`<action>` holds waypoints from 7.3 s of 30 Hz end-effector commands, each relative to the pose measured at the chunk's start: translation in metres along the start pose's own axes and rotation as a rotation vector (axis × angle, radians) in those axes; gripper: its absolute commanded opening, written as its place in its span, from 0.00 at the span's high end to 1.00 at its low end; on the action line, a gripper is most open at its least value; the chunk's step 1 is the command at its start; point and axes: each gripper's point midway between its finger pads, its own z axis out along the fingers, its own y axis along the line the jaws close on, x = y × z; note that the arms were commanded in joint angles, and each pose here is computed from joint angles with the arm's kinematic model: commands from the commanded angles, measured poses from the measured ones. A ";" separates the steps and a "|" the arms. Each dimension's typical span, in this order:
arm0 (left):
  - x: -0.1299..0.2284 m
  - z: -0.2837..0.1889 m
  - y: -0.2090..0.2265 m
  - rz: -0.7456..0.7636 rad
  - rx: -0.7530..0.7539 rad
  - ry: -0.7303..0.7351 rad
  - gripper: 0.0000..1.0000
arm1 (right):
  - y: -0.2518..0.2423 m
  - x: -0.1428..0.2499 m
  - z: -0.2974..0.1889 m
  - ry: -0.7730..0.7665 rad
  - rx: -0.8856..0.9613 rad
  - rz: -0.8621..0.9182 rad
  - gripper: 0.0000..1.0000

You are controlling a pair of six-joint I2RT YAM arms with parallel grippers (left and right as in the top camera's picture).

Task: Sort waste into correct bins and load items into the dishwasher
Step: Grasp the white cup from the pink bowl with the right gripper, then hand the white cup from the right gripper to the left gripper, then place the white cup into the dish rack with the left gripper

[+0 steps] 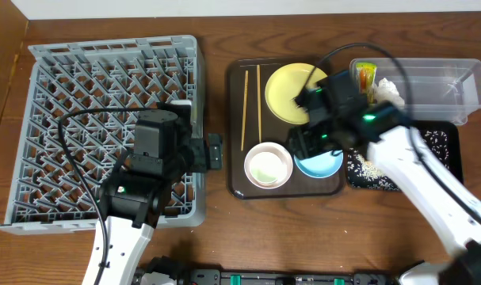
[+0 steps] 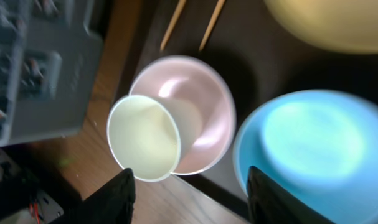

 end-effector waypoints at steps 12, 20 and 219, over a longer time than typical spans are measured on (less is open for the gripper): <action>0.008 -0.005 -0.015 -0.198 0.078 0.053 0.02 | 0.003 0.022 0.081 0.181 0.000 0.013 0.67; -0.007 -0.018 -0.037 -0.296 0.347 0.058 0.02 | 0.006 0.008 0.063 0.127 -0.037 0.008 0.99; 0.033 -0.126 -0.016 0.330 0.094 0.034 0.02 | 0.012 -0.070 -0.033 -0.244 -0.158 -0.039 0.01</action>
